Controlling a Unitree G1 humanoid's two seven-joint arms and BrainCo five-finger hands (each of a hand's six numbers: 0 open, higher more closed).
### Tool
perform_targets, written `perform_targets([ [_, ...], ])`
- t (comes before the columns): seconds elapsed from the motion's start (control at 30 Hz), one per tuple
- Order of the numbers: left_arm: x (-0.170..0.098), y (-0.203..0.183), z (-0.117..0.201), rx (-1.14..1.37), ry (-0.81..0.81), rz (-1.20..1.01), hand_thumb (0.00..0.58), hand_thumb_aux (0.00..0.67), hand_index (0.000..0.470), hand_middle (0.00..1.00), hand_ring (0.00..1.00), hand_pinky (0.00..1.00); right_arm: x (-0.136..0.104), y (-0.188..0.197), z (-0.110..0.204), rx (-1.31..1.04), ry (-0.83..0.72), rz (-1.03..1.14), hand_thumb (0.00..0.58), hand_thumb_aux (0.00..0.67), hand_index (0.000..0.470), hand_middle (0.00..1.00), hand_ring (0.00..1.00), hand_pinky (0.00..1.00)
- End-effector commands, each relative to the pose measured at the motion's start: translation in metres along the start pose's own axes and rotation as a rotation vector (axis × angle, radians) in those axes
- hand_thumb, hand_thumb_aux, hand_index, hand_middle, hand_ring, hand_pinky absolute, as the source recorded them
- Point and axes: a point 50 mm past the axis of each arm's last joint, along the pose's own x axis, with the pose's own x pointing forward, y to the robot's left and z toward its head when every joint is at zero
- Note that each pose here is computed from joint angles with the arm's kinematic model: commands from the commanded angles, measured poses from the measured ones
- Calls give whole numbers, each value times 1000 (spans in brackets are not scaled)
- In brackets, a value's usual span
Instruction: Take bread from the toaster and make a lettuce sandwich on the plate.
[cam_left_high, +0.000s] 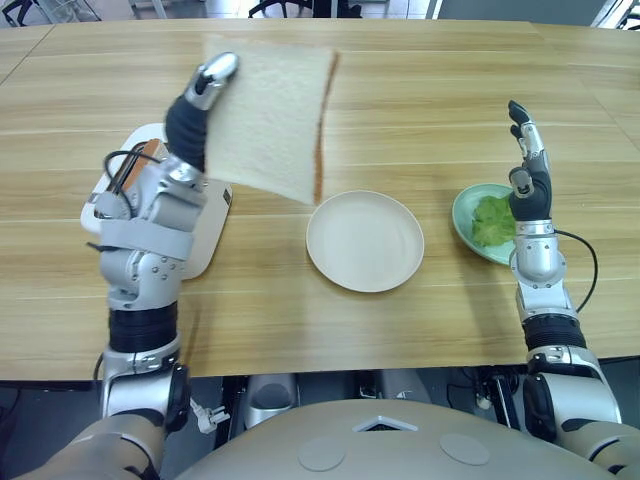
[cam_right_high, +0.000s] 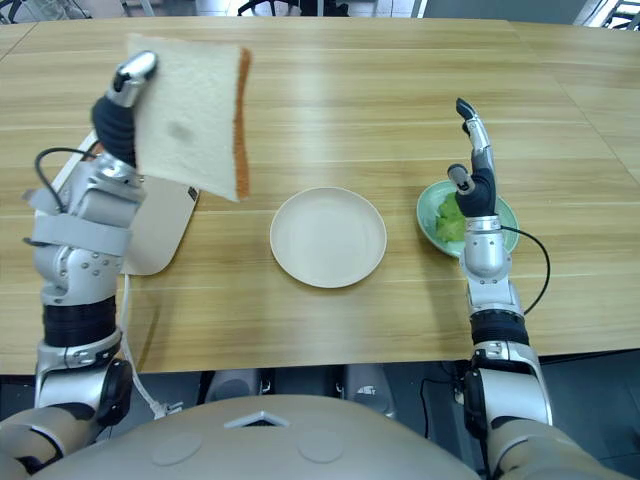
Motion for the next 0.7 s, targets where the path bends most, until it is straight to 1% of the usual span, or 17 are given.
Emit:
perform_targets([
  [0.03, 14, 1, -43, -1, 177, 0, 580, 670, 460, 1000, 1000, 1000, -5, 0, -29, -232, 168, 57, 0, 0, 0, 0, 0, 0],
  [0.17, 23, 9, -88, -26, 324, -14, 580, 670, 460, 1000, 1000, 1000, -14, -7, -57, -472, 320, 106, 0, 0, 0, 0, 0, 0],
  [0.33, 20, 25, -132, 45, 484, 13, 580, 670, 460, 1000, 1000, 1000, -26, -12, -77, -673, 442, 170, 0, 0, 0, 0, 0, 0],
  [0.4, 16, 34, -141, 160, 523, 41, 580, 670, 460, 1000, 1000, 1000, -30, -11, -82, -729, 472, 209, 0, 0, 0, 0, 0, 0],
  [0.47, 13, 39, -142, 406, 527, 40, 580, 670, 460, 1000, 1000, 1000, -37, -7, -89, -842, 505, 288, 0, 0, 0, 0, 0, 0],
  [0.5, 12, 39, -143, 451, 520, 33, 580, 670, 460, 1000, 1000, 1000, -41, -4, -92, -879, 525, 331, 0, 0, 0, 0, 0, 0],
  [0.57, 11, 37, -148, 429, 514, 14, 580, 670, 460, 1000, 1000, 1000, -49, 1, -97, -939, 568, 412, 0, 0, 0, 0, 0, 0],
  [0.7, 10, 38, -155, 456, 529, 12, 580, 670, 460, 1000, 1000, 1000, -53, 10, -98, -952, 575, 444, 0, 0, 0, 0, 0, 0],
])
